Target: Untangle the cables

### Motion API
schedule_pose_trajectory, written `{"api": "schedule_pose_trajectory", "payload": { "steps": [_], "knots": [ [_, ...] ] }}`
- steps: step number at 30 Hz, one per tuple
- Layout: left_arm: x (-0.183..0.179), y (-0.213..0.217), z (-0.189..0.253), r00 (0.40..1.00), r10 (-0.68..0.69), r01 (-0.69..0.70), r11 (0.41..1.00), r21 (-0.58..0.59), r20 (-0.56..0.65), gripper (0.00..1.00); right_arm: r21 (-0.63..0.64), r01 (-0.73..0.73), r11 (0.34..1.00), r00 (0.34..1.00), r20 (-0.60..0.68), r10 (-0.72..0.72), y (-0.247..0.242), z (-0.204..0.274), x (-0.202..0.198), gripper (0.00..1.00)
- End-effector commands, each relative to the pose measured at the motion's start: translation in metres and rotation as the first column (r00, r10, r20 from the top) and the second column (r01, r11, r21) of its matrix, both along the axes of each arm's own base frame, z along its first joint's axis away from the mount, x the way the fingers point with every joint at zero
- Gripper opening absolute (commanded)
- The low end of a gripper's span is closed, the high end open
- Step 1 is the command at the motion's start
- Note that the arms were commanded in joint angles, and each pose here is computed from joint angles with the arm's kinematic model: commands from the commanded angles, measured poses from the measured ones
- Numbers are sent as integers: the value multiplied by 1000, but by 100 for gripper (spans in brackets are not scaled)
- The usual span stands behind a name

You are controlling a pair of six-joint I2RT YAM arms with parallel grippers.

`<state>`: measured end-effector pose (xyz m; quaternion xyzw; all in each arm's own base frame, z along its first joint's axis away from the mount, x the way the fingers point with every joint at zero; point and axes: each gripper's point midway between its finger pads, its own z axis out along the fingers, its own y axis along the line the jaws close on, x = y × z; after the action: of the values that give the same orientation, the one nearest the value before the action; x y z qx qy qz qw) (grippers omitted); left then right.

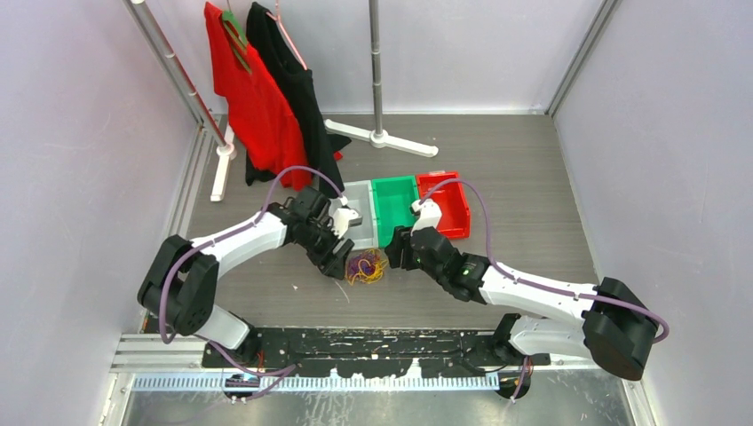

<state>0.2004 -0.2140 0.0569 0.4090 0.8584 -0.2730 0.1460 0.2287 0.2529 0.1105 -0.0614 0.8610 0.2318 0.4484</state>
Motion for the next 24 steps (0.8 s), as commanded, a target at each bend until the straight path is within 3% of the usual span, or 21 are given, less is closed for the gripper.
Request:
{"api": "schedule_pose_trajectory", "payload": {
  "steps": [1,11,16,24],
  "knots": [
    [18,-15,7,999,2,-1,1000,-26,45,60,62,19,998,999,45,-22,4,16,5,57],
    [23,-26,17,999,-1,3,998,-61,41,31,84,1,997,999,36,-4,5,15,0,51],
    [18,-29,24,999,-16,19,995,-95,33,26,95,-5,995,1000,31,2,9,14,0,51],
    [16,-15,23,999,-27,28,1000,-11,32,3,125,-62,990,997,44,57,24,27,0,57]
  ]
}}
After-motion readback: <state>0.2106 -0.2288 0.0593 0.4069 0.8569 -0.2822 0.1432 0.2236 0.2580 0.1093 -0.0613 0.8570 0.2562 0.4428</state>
